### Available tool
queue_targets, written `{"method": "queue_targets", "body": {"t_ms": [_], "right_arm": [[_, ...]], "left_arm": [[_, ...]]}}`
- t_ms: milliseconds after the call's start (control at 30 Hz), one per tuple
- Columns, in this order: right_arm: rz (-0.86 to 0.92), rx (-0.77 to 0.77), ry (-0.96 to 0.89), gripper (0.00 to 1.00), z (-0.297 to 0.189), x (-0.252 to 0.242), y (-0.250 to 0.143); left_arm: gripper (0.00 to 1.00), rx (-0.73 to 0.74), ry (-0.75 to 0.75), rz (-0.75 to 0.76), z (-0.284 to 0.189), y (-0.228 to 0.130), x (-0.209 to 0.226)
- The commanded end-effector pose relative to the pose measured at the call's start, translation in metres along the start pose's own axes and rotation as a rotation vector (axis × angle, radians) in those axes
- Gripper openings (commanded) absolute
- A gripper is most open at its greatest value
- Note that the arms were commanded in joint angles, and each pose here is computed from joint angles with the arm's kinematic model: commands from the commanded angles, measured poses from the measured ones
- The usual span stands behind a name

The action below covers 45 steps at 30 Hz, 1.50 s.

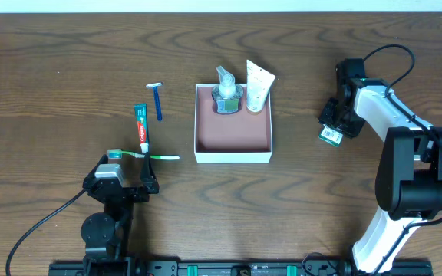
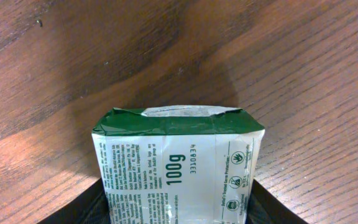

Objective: Pack container
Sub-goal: 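Lift the soap box and carry it left toward the box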

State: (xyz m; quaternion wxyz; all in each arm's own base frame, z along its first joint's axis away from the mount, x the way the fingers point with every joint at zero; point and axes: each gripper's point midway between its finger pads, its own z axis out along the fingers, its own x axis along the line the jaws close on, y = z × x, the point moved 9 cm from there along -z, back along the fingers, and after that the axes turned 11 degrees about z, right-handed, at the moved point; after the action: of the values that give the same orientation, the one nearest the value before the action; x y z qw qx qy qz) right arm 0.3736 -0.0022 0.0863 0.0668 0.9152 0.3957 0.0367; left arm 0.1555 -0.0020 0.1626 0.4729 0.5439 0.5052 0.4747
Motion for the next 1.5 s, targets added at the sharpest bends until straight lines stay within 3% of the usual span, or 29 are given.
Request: {"method": "queue_targets", "body": {"t_ms": [0, 200, 467, 633, 1233, 1467], "right_arm": [[-0.019, 0.047, 0.005, 0.4, 0.009, 0.0, -0.003], [-0.067, 0.064, 0.142, 0.4, -0.022, 0.009, -0.004], [-0.225, 0.08, 0.519, 0.4, -0.104, 0.025, -0.018], [-0.302, 0.03, 0.642, 0.41, -0.149, 0.032, -0.036], [-0.56, 0.073, 0.674, 0.41, -0.169, 0.091, -0.139], [-0.552, -0.004, 0.618, 0.45, -0.166, 0.095, -0.143]], "left_arm": [[0.98, 0.053, -0.017, -0.007, 0.001, -0.012, -0.002], [0.98, 0.053, -0.017, -0.007, 0.001, -0.012, -0.002], [0.98, 0.053, -0.017, -0.007, 0.001, -0.012, -0.002], [0.98, 0.053, -0.017, -0.007, 0.001, -0.012, -0.002], [0.98, 0.053, -0.017, -0.007, 0.001, -0.012, -0.002], [0.98, 0.053, -0.017, -0.007, 0.001, -0.012, -0.002]]}}
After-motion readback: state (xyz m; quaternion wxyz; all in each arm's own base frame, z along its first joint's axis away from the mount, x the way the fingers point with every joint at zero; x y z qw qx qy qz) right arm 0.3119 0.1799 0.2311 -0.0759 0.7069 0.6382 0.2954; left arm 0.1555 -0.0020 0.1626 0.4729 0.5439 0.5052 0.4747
